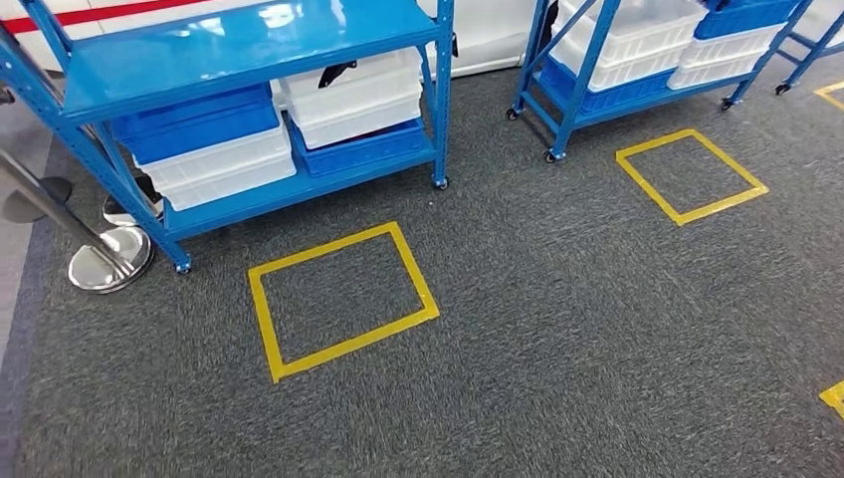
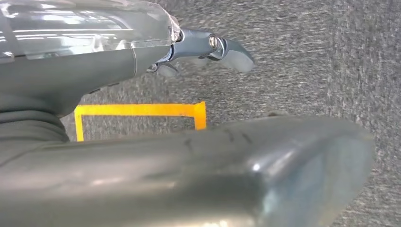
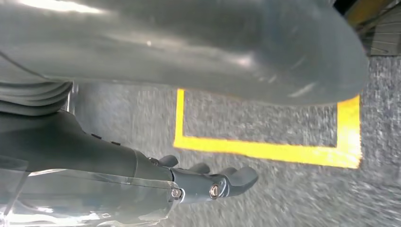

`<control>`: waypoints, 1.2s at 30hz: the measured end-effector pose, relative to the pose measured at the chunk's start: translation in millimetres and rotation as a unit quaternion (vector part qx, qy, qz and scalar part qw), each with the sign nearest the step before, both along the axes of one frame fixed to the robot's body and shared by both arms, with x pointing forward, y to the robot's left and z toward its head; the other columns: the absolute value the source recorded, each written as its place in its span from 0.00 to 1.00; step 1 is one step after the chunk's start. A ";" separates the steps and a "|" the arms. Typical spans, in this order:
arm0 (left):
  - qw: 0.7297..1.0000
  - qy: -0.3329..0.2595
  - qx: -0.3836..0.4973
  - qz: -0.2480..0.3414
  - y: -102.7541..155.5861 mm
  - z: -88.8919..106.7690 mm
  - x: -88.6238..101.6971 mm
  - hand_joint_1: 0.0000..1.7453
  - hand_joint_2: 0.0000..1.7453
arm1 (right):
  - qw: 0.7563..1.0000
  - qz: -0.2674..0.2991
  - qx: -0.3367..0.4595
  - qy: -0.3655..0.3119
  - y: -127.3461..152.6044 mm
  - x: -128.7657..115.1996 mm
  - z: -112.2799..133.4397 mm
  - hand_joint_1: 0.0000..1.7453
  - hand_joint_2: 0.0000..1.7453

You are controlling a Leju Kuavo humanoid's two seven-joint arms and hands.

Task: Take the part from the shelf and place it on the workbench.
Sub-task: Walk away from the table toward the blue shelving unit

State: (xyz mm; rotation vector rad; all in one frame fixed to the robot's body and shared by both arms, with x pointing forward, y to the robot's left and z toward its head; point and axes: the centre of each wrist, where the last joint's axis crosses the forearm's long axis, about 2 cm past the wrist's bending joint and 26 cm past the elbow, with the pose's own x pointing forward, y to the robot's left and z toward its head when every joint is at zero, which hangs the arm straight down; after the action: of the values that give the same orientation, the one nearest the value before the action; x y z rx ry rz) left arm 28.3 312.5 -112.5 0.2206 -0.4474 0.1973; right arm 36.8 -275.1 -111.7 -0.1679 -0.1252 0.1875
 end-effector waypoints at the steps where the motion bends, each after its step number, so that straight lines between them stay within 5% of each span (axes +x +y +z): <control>1: 1.000 0.001 0.000 0.000 0.2 -0.1 -0.8 0.00 0.00 | 1.000 0.000 0.000 -0.001 0.2 1.4 0.2 0.00 0.00; 36: 1.000 -0.005 -0.009 0.000 -5.6 -0.3 -1.1 0.00 0.00 | 1.000 -0.014 -0.011 0.002 -4.9 -3.1 -0.4 0.00 0.00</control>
State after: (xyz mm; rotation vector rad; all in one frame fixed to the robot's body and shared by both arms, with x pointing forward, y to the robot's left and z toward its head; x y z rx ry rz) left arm 27.2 306.9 -112.8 0.2018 -0.4553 0.2028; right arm 33.8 -280.0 -112.1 -0.1909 -0.1173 0.1603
